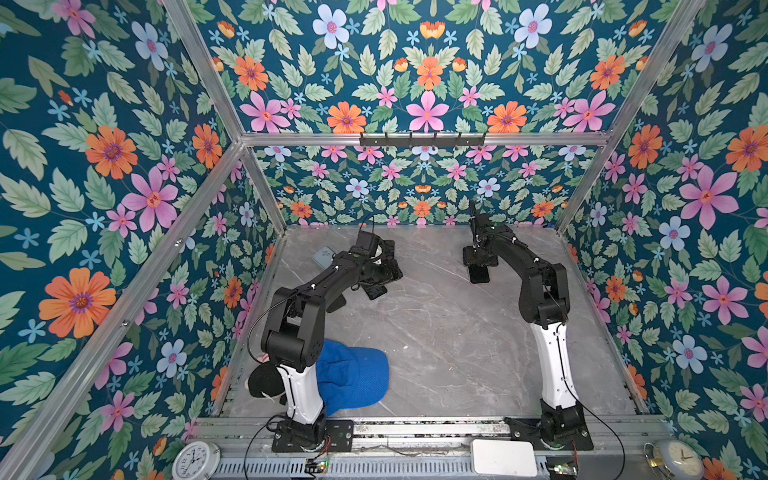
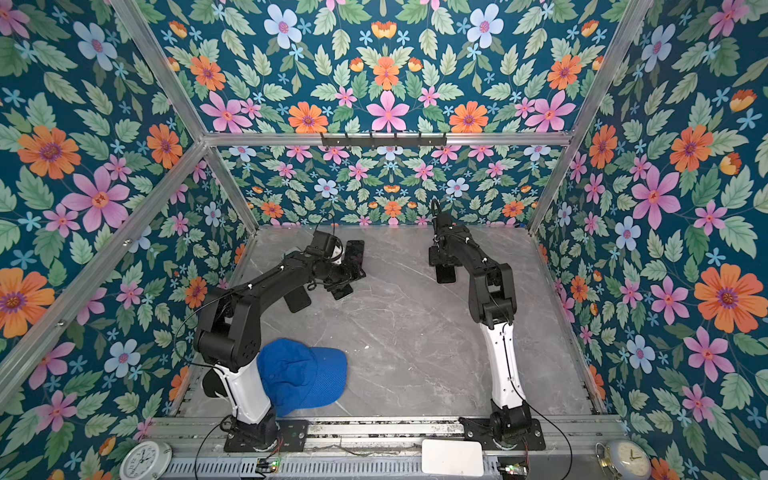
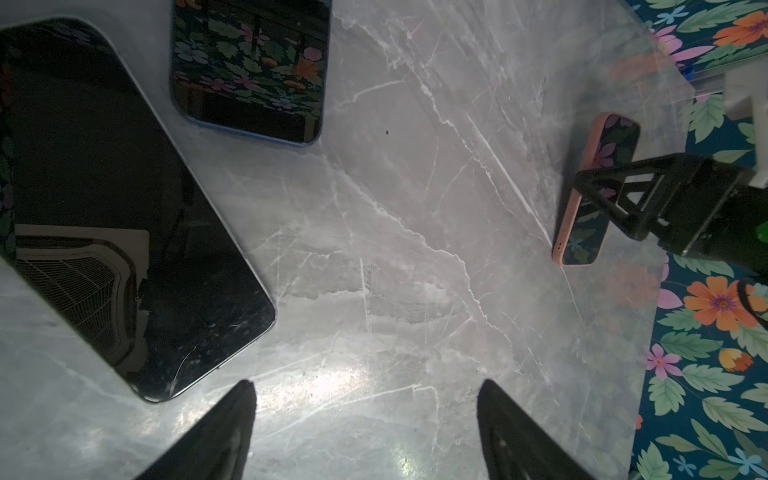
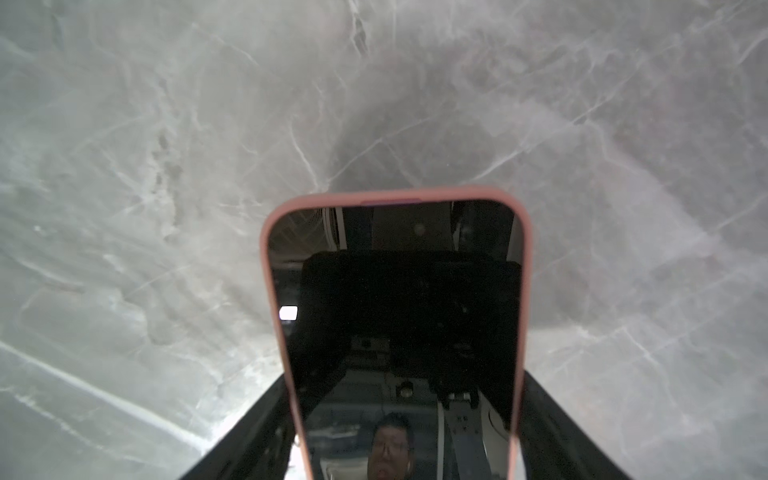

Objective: Put the phone into the phone case

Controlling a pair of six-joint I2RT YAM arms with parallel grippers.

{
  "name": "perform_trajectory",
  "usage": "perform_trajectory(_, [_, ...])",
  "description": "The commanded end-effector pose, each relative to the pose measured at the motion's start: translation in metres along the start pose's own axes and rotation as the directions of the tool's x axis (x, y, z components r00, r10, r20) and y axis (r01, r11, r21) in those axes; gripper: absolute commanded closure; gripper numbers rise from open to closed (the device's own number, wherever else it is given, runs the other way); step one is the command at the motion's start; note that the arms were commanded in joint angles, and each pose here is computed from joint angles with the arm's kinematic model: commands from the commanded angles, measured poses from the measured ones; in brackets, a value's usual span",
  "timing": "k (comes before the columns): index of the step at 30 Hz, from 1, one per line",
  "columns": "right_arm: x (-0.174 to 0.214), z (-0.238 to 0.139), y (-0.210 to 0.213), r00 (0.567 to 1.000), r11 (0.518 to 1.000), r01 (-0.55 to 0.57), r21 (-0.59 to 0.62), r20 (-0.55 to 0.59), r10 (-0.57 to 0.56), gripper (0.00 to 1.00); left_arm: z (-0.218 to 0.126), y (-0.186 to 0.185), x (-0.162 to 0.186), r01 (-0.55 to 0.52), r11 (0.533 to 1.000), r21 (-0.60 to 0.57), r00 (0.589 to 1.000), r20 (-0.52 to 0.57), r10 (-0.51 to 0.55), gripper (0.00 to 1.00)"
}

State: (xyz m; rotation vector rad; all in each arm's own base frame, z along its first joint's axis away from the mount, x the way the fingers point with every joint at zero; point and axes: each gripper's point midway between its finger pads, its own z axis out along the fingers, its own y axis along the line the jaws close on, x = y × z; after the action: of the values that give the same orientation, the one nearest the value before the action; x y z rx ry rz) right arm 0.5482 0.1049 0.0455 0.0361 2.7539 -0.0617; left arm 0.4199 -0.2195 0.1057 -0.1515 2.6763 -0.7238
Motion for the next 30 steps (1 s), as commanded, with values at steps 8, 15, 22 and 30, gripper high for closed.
perform_trajectory(8, [0.004,0.005,0.000,1.000,1.000,0.015,0.005,-0.019,-0.015,0.34,-0.004,0.010,0.002,0.003,0.999,-0.034,1.000,-0.014,-0.004,0.15])
perform_trajectory(15, [0.006,0.004,-0.001,1.000,1.000,0.018,0.005,-0.023,-0.018,0.23,-0.006,0.016,0.003,0.007,0.999,-0.053,1.000,-0.016,-0.008,0.15])
perform_trajectory(22, [0.003,-0.004,-0.002,1.000,1.000,0.023,0.009,-0.012,-0.023,0.13,-0.011,0.028,0.006,0.011,0.997,-0.082,1.000,-0.012,-0.012,0.14])
perform_trajectory(30, [-0.002,-0.034,-0.002,1.000,1.000,0.018,-0.007,0.025,-0.018,0.11,-0.027,0.042,0.000,0.014,0.992,-0.124,1.000,0.012,-0.013,0.14])
